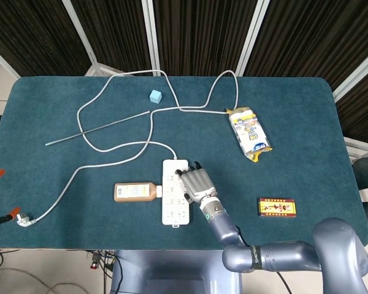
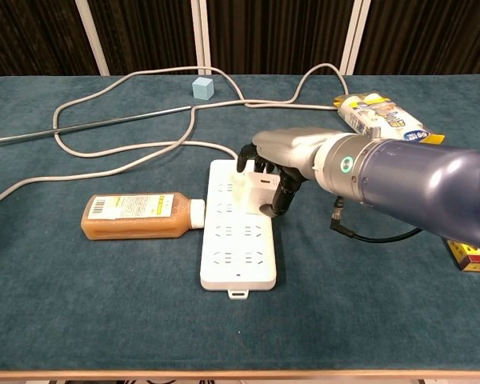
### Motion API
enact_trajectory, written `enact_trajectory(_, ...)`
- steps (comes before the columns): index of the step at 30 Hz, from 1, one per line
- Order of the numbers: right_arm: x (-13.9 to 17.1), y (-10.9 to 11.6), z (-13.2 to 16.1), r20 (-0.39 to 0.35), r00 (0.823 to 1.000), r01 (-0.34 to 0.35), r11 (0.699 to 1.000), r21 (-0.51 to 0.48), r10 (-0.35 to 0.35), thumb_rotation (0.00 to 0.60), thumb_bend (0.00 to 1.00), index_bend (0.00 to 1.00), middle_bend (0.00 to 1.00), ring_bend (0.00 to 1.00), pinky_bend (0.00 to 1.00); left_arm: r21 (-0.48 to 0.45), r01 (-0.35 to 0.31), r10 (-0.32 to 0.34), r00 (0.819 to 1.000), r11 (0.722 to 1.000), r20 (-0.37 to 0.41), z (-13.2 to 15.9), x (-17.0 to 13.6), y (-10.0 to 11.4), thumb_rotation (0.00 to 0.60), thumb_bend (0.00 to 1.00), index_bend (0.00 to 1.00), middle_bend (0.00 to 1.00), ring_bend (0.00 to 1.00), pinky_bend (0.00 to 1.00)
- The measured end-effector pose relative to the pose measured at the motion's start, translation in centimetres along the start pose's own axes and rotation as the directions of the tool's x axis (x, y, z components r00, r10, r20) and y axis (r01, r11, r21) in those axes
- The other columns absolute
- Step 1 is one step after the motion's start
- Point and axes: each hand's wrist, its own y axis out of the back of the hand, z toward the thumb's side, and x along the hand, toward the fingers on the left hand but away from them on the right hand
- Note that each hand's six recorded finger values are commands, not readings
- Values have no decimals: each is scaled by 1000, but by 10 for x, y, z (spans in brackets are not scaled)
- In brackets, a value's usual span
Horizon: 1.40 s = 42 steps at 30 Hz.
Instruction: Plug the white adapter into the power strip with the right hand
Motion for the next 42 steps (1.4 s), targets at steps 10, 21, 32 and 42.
enact_trajectory(10, 14, 12, -12, 13, 1000, -22, 1000, -5, 22, 600, 289, 4, 109, 122, 59, 3, 4, -4, 1000, 1000, -5, -1, 1, -1, 600, 90, 201, 0, 0, 0)
enact_trajectory(21, 42, 56, -39, 32, 999, 45, 995, -85, -43, 600, 289, 139, 176, 176, 65, 6, 3, -3, 1000, 1000, -6, 1, -1, -1, 600, 90, 202, 0, 0, 0)
enact_trajectory(32, 62, 84, -41, -18, 987, 150, 960, -237, -159, 600, 542, 570, 430, 492, 735, 3, 0, 0, 1000, 1000, -5, 1, -2, 0, 600, 90, 202, 0, 0, 0)
enact_trajectory(42, 65, 102, -46, 52, 949, 298, 833, -467, -310, 600, 612, 756, 609, 682, 952, -1, 2, -2, 1000, 1000, -9, -1, -1, 1, 600, 90, 203, 0, 0, 0)
